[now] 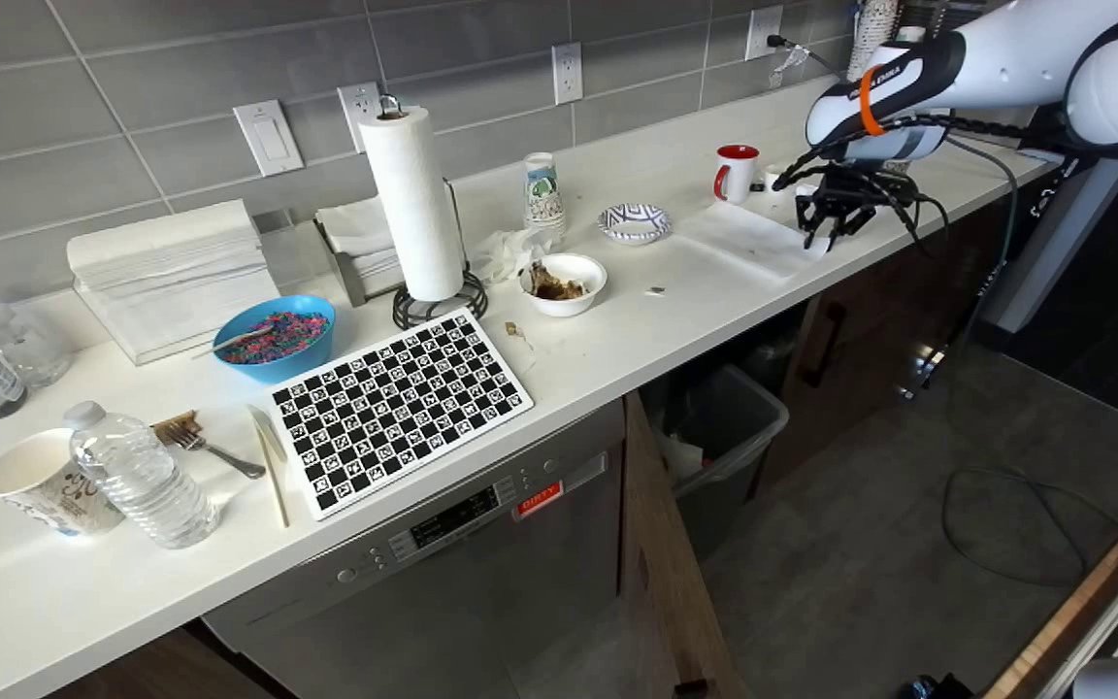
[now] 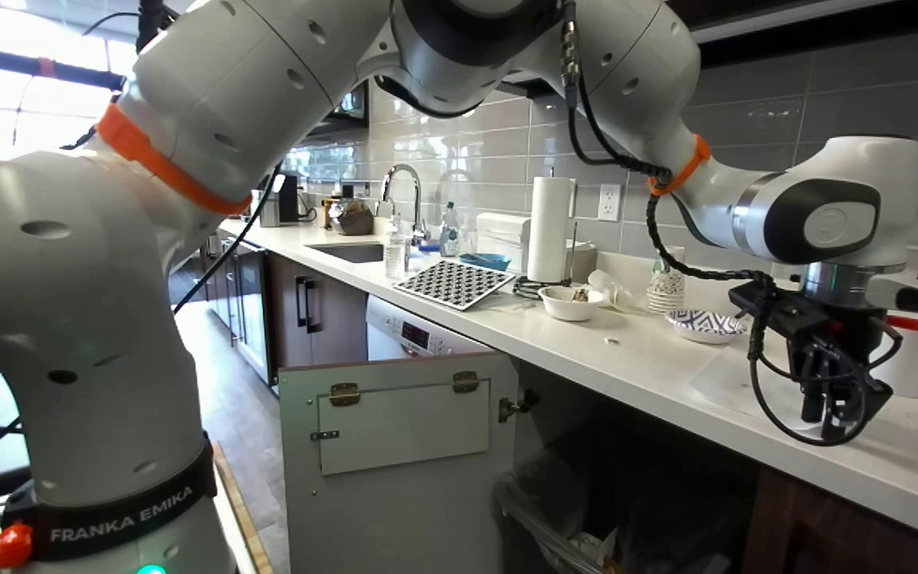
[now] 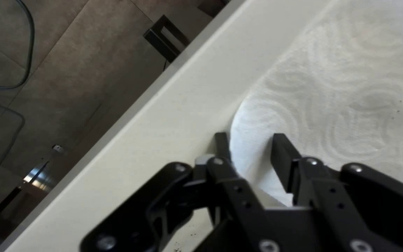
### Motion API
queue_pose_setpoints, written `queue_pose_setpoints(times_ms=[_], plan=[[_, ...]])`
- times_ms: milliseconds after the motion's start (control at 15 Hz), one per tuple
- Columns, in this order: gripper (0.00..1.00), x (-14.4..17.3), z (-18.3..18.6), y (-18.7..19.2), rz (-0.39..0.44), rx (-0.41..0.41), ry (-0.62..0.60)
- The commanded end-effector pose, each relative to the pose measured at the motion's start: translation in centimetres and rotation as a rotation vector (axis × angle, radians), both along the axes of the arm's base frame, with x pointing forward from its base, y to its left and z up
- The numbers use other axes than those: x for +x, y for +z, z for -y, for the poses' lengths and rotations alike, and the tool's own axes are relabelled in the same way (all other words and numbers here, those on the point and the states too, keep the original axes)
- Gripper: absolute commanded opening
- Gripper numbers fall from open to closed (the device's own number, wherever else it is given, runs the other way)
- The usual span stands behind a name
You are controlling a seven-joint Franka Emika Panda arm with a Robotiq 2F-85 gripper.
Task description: Put the paper inside the rubbish bin
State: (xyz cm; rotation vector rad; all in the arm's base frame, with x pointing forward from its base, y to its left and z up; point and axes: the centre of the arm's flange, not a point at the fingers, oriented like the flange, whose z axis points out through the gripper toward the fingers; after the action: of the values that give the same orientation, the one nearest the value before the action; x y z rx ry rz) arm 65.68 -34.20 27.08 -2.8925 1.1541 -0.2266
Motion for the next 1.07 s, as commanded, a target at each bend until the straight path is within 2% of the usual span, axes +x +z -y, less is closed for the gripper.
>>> queue_pose_setpoints(times_ms=[0, 67, 467, 1000], plan=[[0.07, -0.2, -0.1, 0.4, 0.038, 0.020, -0.035], [0.01, -0.3, -0.1, 0.7, 0.043, 0.017, -0.036], [0.00, -0.6, 0.4, 3.7, 0.078, 0.010, -0.052], [0.00, -1.5, 1.3, 9.8, 0.069, -0.158, 0.021]])
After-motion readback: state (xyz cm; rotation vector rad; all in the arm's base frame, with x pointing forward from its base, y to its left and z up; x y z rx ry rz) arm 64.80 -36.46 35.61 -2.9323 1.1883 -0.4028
